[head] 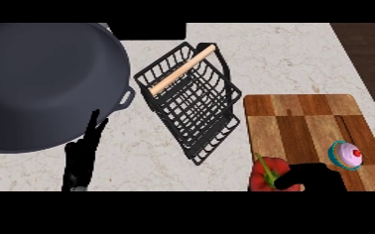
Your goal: Pick the bell pepper from the cutting board and place it in the tiered basket
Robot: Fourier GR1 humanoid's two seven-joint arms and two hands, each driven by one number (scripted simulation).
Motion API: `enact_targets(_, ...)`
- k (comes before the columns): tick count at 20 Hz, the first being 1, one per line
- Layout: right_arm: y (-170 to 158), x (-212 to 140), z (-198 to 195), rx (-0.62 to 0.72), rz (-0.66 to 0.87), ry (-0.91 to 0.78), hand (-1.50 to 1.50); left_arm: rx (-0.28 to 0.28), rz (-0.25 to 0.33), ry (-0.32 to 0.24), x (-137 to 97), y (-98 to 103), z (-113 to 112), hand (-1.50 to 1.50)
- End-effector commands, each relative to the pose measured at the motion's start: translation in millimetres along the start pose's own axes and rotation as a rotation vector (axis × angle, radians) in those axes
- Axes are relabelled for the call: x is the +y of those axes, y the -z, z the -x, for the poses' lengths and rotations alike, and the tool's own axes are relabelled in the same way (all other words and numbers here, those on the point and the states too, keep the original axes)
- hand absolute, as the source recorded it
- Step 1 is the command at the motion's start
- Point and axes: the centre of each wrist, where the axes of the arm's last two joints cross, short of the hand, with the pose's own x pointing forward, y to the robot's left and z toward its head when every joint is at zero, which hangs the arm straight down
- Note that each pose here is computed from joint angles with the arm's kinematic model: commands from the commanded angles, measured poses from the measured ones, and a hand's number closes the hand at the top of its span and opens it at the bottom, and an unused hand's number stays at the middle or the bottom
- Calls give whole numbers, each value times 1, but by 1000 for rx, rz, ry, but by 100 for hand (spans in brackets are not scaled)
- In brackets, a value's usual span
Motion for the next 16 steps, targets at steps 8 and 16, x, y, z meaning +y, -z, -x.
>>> enact_targets(8,19,-11,-24,205,-65,30,150,-16,28,0,-15,6,-10,0)
enact_targets(16,56,20,-48,219,-132,-26,150,-13,49,10,-14,2,-8,0)
